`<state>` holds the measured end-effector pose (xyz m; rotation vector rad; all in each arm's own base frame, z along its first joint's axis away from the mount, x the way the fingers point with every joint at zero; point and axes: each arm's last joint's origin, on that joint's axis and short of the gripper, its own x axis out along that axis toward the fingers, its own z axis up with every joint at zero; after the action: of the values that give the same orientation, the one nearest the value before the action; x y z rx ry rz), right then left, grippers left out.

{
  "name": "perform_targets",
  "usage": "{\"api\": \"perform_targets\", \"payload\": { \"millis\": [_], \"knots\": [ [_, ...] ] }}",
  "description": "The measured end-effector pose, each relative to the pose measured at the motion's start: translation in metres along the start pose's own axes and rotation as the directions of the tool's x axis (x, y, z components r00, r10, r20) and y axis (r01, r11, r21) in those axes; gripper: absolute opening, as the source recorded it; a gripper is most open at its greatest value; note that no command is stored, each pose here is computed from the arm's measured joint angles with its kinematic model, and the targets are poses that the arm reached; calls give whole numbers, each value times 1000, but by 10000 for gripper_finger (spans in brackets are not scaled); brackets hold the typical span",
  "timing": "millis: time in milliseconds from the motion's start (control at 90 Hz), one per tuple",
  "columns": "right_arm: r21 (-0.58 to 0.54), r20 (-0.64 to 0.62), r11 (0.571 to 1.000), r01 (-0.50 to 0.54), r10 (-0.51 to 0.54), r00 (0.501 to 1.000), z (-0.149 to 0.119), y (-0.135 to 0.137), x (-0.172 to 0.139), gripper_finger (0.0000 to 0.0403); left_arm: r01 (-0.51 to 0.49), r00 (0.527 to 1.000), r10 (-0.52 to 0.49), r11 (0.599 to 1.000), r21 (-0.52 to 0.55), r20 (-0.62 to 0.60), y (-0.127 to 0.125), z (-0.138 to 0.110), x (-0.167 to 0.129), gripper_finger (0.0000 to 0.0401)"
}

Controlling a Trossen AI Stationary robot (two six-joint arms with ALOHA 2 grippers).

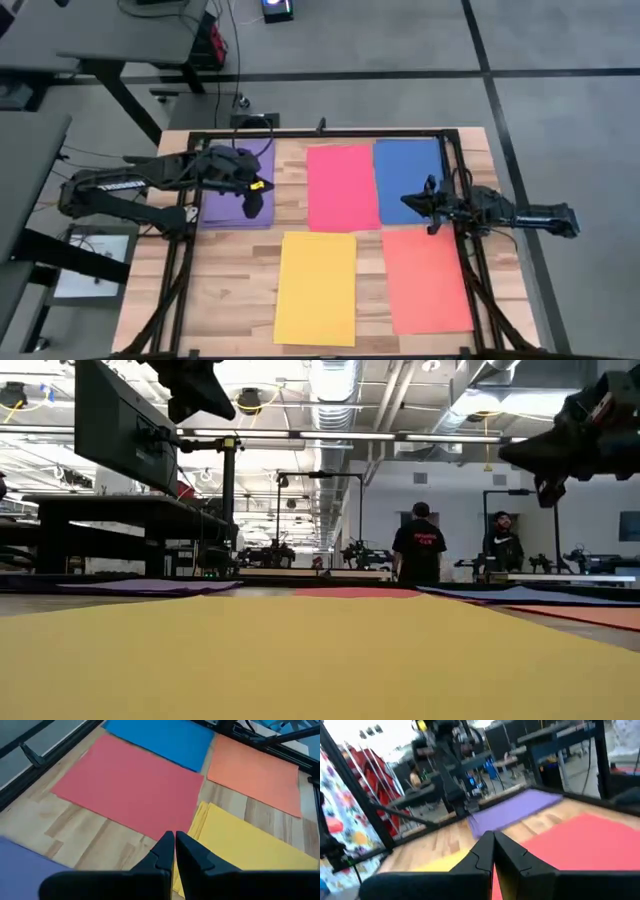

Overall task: Organize paper
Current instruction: Return to Home Position

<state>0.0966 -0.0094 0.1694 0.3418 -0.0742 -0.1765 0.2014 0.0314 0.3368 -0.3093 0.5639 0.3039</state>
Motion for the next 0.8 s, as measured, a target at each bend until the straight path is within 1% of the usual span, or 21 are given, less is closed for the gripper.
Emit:
{"api": "perform_targets", "payload": {
  "millis": [133, 233, 367, 478, 800],
  "knots": [
    [-48, -5, 999, -18, 18, 1000, 0, 1, 0, 0, 0, 1000, 0, 1000, -1, 0, 0, 0, 0, 0],
    [-54, -17, 998, -38, 37, 999, -1, 3, 0, 0, 0, 1000, 0, 1000, -1, 0, 0, 0, 0, 0],
    [-61, -66, 989, -133, 129, 989, -4, 7, -1, 0, -1, 1000, 1, 1000, -3, -4, 0, 0, 0, 0],
    [-99, -97, 971, -219, 210, 973, -6, 10, -2, 0, -2, 1000, 2, 1000, -4, -6, 0, -1, 0, 0],
    [-94, -108, 970, -226, 216, 970, -7, 11, -1, 0, 8, 1000, -8, 1000, 12, -30, -3, -4, 0, 0]
  ]
}}
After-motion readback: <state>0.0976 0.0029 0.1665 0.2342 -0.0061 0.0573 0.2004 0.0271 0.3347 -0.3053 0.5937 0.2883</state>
